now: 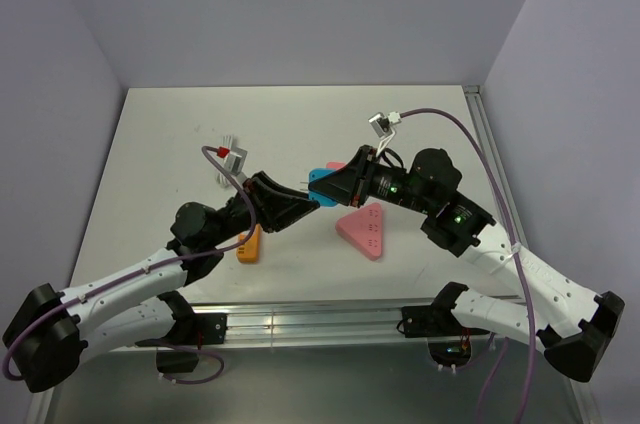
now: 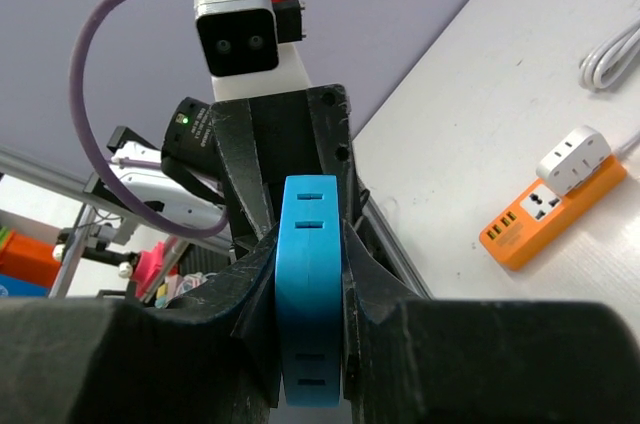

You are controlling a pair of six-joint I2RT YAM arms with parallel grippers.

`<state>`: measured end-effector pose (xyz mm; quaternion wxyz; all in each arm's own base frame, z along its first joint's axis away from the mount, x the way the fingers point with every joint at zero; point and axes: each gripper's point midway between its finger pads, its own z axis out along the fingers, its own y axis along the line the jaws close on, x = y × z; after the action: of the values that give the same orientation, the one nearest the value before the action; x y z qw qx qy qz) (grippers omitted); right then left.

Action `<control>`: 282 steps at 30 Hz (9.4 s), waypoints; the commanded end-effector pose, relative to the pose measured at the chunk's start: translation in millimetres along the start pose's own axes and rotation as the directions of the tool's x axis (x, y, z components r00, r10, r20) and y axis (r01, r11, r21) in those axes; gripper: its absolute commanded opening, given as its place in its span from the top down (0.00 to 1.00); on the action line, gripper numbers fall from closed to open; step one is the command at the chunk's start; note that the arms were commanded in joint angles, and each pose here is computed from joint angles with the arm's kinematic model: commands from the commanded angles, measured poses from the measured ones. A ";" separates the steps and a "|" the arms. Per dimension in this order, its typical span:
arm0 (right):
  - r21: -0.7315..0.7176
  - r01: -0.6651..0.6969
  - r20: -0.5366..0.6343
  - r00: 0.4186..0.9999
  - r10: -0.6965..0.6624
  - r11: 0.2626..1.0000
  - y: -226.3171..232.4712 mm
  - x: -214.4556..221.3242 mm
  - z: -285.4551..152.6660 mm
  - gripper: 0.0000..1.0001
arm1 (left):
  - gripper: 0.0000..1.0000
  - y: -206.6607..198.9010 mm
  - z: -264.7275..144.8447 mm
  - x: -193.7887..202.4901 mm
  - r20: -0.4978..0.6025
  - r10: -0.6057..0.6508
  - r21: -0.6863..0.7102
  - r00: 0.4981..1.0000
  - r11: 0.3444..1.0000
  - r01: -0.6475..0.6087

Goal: Insert the plug

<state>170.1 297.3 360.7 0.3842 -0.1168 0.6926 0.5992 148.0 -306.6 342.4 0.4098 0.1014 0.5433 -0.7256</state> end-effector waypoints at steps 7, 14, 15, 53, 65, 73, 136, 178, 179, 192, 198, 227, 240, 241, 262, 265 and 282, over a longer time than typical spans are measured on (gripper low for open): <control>-0.061 0.034 0.032 0.999 -0.032 0.998 14.9 -5.7 4.3 1.00 | 0.68 -19.4 5.3 -5.6 0.004 -0.018 0.091 1.000 0.996 0.018; -0.067 0.046 0.024 0.999 -0.044 0.997 19.5 -2.1 6.7 1.00 | 0.78 -20.6 6.8 -6.4 0.008 -0.049 0.111 0.999 0.993 0.048; -0.065 0.047 0.024 0.999 -0.045 0.997 19.6 -1.7 6.5 1.00 | 0.94 -20.8 6.0 -6.1 0.007 -0.052 0.111 0.999 0.993 0.051; -0.055 0.086 0.038 0.996 -0.084 0.995 28.5 -7.4 -4.5 0.55 | 1.00 -13.7 -2.5 -9.6 0.034 0.003 0.042 0.999 0.999 -0.004; -0.096 0.069 0.000 0.998 -0.070 0.993 29.3 -0.9 7.7 0.60 | 1.00 -15.3 -2.6 -8.1 0.023 -0.002 0.050 1.000 0.999 0.001; -0.086 0.076 0.016 0.997 -0.075 0.993 28.9 -4.7 7.1 0.64 | 1.00 -16.7 -2.3 -7.3 0.020 -0.003 0.058 1.000 0.998 0.002; 0.806 -0.084 -0.110 0.952 0.287 0.586 -227.6 28.4 -94.4 1.00 | 0.41 159.5 -25.1 39.3 -0.158 -0.015 -0.491 0.987 0.869 -0.065; 0.811 -0.061 -0.159 0.934 0.320 0.582 -264.9 34.9 -97.5 1.00 | 0.27 255.5 -10.7 129.4 -0.249 -0.337 -0.568 0.908 0.810 0.145; 0.809 -0.059 -0.161 0.934 0.318 0.584 -264.7 34.9 -97.0 1.00 | 0.27 257.1 -10.9 130.1 -0.249 -0.338 -0.571 0.908 0.808 0.144; 0.805 -0.065 -0.160 0.933 0.322 0.589 -265.6 37.9 -97.0 1.00 | 0.28 265.2 -12.9 133.3 -0.251 -0.339 -0.608 0.907 0.784 0.125; 0.801 -0.069 -0.157 0.934 0.321 0.595 -264.7 37.7 -95.9 1.00 | 0.28 265.6 -10.7 135.6 -0.253 -0.344 -0.595 0.904 0.792 0.135; 0.868 -0.036 -0.184 0.903 0.388 0.496 -282.9 55.8 -112.9 1.00 | 0.99 269.8 -2.7 146.6 -0.273 -0.374 -0.597 0.887 0.789 0.149; 0.911 0.006 -0.189 0.895 0.405 0.412 -290.2 63.4 -127.4 1.00 | 1.00 276.8 -11.3 152.1 -0.235 -0.478 -0.720 0.846 0.671 0.179; 0.910 0.009 -0.194 0.893 0.407 0.414 -291.9 64.3 -125.0 1.00 | 1.00 278.4 -16.2 154.2 -0.237 -0.490 -0.743 0.839 0.648 0.169; 0.915 0.027 -0.218 0.873 0.436 0.403 -310.9 67.0 -112.3 1.00 | 1.00 283.4 -32.8 159.5 -0.226 -0.456 -0.785 0.861 0.608 0.116; 0.915 0.032 -0.223 0.871 0.438 0.402 -312.5 66.6 -111.0 1.00 | 1.00 284.6 -36.4 161.4 -0.224 -0.457 -0.789 0.860 0.603 0.115; 0.908 0.031 -0.233 0.866 0.442 0.418 -317.0 65.8 -104.1 1.00 | 1.00 283.5 -35.3 160.8 -0.226 -0.454 -0.783 0.862 0.611 0.117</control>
<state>261.9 131.8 64.5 0.1075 0.0751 0.9828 0.1300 237.6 -384.0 55.6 0.1692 -0.0206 0.8559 -0.4883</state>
